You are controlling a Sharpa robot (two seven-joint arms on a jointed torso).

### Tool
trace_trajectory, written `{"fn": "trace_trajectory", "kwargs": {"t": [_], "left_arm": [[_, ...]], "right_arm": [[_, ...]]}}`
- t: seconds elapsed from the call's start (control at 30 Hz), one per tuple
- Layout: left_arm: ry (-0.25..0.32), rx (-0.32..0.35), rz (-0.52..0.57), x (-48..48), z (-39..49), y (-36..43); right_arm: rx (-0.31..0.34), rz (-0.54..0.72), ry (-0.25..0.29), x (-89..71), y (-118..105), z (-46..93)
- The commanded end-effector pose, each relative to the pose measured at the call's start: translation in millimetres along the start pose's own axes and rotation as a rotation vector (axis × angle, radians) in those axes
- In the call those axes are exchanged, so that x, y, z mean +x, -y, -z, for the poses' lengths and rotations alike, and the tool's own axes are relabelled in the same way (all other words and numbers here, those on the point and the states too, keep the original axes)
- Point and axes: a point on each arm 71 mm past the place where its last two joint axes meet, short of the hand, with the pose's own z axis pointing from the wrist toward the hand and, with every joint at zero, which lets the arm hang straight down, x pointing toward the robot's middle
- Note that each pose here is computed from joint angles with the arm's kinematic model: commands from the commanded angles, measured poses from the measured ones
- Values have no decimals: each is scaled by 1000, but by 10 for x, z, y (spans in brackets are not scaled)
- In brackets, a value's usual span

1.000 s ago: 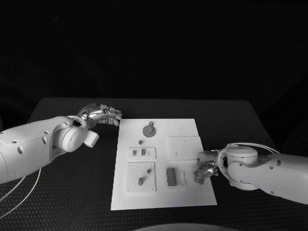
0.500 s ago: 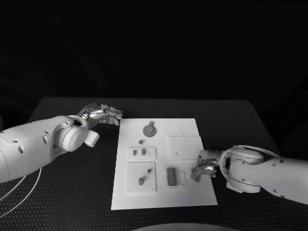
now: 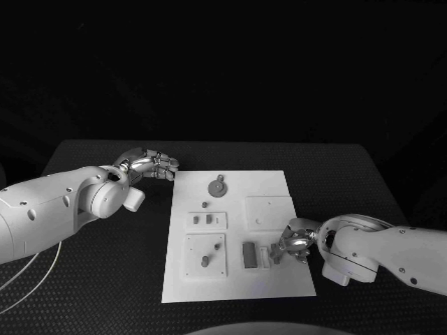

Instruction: Assemble the parts on the task board

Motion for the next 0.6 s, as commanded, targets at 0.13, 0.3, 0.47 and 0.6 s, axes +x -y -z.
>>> {"fn": "trace_trajectory", "kwargs": {"t": [0.13, 0.3, 0.47, 0.6], "left_arm": [[-17, 8, 2, 23, -3, 18], [-20, 8, 2, 29, -5, 19], [-20, 8, 2, 31, -6, 20], [-20, 7, 2, 26, -3, 18]], "right_arm": [[-4, -35, -25, 36, -29, -9], [-7, -22, -31, 49, -62, -41], [-15, -14, -41, 74, -109, -66], [-24, 0, -54, 103, -149, -77]]}}
